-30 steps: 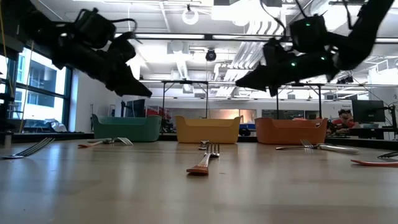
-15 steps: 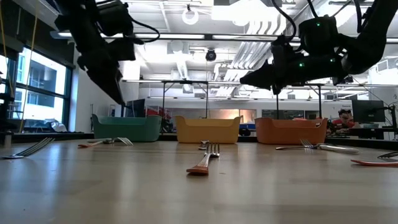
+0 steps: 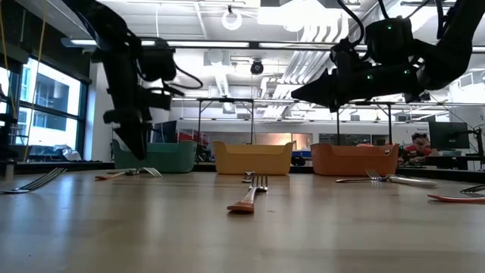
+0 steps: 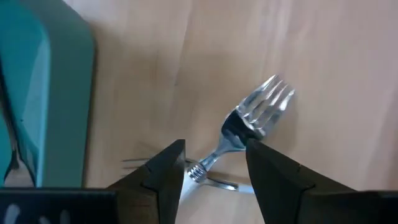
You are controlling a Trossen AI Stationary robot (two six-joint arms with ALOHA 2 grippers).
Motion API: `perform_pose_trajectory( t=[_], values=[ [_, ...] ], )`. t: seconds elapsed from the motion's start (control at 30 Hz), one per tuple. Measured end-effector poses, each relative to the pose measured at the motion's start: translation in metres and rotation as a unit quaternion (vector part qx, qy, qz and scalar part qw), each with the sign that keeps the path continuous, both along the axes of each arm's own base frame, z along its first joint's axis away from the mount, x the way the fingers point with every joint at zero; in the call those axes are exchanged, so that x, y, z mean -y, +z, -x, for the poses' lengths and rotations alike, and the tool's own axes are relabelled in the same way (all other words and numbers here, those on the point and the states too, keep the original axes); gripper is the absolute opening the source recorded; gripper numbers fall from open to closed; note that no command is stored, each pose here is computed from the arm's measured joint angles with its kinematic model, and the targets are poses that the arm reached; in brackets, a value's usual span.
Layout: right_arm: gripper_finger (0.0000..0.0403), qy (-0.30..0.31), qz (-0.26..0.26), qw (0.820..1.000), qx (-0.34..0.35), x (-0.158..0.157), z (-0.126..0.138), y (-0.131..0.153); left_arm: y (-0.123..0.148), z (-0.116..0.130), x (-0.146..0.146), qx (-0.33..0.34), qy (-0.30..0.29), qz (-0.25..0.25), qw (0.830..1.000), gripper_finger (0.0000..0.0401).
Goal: Sort silverware by color (type)
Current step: Put the white fork into the yellow bin
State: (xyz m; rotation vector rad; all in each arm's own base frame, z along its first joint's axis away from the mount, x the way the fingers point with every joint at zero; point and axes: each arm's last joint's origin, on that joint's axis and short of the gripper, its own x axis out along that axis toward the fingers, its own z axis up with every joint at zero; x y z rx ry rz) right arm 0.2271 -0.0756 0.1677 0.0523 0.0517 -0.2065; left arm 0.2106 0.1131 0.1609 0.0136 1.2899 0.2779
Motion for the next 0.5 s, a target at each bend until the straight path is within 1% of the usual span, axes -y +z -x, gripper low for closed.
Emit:
perform_pose_trajectory(
  t=[0.1,0.23,0.3,0.4,0.5],
  values=[
    [0.0,0.003,0.009,1.0,0.007,-0.001,-0.001,0.002,-0.008,-0.004,-0.002,-0.012,-0.016,-0.002,1.0,0.0163],
    [0.0,0.004,0.011,1.0,0.006,-0.002,-0.001,0.002,-0.017,-0.006,-0.002,-0.033,-0.046,0.0,0.998,0.0161],
    [0.0,0.004,0.012,1.0,0.005,-0.002,-0.001,0.002,-0.019,-0.006,-0.002,-0.04,-0.051,0.002,0.998,0.0157],
    [0.0,0.004,0.012,1.0,0.005,-0.002,-0.001,0.001,-0.024,-0.007,-0.002,-0.048,-0.053,0.007,0.997,0.0145],
    [0.0,0.004,0.012,1.0,0.004,-0.002,-0.001,0.001,-0.025,-0.008,-0.002,-0.051,-0.06,0.008,0.997,0.0122]
  ],
)
